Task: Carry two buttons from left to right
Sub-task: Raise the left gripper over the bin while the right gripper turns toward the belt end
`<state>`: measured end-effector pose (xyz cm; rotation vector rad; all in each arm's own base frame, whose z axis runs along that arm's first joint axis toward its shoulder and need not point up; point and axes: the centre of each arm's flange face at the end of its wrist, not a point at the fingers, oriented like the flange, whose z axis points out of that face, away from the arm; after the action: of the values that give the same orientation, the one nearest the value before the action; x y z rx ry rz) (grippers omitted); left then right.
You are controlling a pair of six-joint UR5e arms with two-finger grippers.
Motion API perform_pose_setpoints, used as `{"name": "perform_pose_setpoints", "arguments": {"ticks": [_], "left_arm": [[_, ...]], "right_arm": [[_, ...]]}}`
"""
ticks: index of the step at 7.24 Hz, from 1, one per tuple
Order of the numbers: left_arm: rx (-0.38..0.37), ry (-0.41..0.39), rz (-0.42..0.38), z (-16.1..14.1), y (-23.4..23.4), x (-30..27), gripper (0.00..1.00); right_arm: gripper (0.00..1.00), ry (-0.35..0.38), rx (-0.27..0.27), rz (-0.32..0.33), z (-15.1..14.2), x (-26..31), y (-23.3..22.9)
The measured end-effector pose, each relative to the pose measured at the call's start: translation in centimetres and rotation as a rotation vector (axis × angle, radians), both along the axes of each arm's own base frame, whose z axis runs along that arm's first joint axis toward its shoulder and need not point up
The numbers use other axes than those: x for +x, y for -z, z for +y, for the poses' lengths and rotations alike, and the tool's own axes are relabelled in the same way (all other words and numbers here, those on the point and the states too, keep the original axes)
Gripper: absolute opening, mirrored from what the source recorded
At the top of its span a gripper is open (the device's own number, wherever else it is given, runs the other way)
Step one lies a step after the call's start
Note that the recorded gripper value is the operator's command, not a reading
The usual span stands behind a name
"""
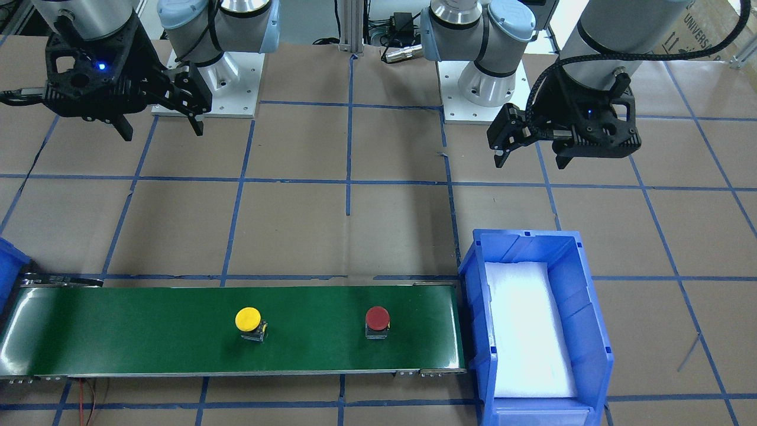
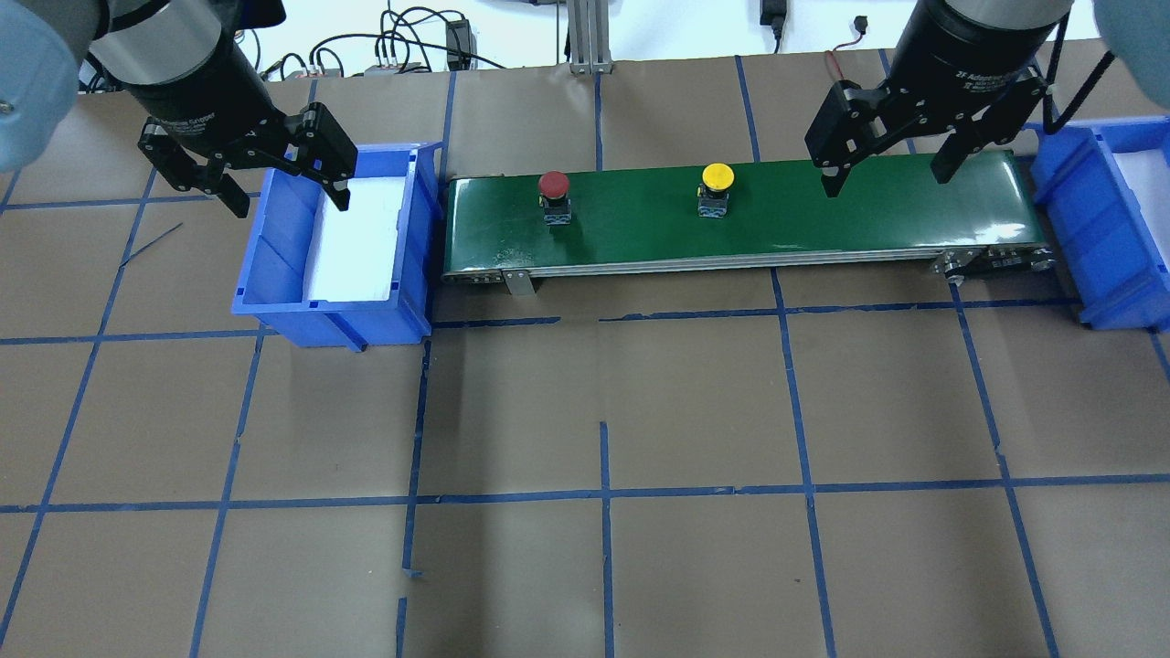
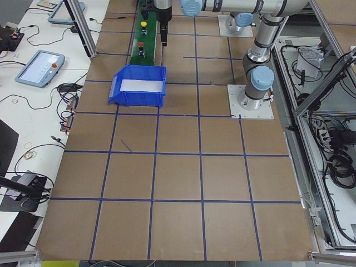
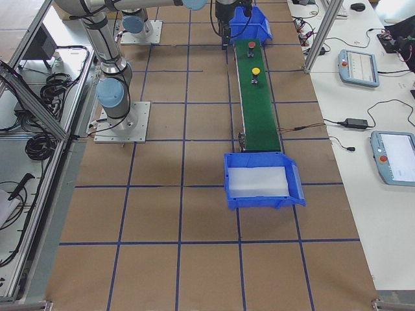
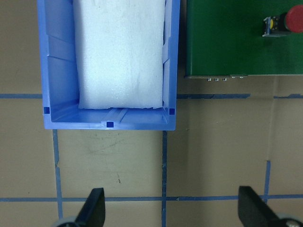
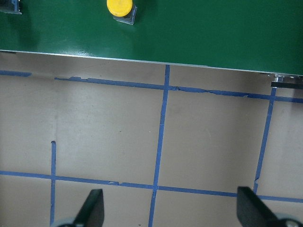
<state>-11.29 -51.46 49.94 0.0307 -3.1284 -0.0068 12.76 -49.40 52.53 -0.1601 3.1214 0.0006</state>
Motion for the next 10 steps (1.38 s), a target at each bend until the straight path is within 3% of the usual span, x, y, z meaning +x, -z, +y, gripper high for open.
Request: {"name": "perform_pose_setpoints", "arguments": {"ticks": [2, 4, 5, 7, 10], "left_arm": [[-0.002, -0.021, -0.050, 0.1, -0.3, 0.6, 1.00], [0.005, -0.041, -0.059, 0.2, -0.2, 0.7, 1.00], [0.007, -0.043, -0.054, 0.2, -0.2, 0.7, 1.00], [0.016, -0.042, -0.051, 0.0, -0.4, 0.7, 1.00], [0.041, -0.041, -0.044, 0.0, -0.1, 0.7, 1.00]], "right_arm": [[0.99, 0.033, 0.038, 0.006, -1.3, -1.5, 0.0], [0.99, 0.028, 0.067, 0.017, -5.5, -3.9, 1.2], [0.99, 0.008, 0.057, 0.014, -8.2, -5.9, 2.1], [0.99, -0.084, 0.008, 0.008, -13.2, -8.4, 5.6], [0.99, -0.395, 0.015, -0.009, -15.7, -12.8, 10.2]]}}
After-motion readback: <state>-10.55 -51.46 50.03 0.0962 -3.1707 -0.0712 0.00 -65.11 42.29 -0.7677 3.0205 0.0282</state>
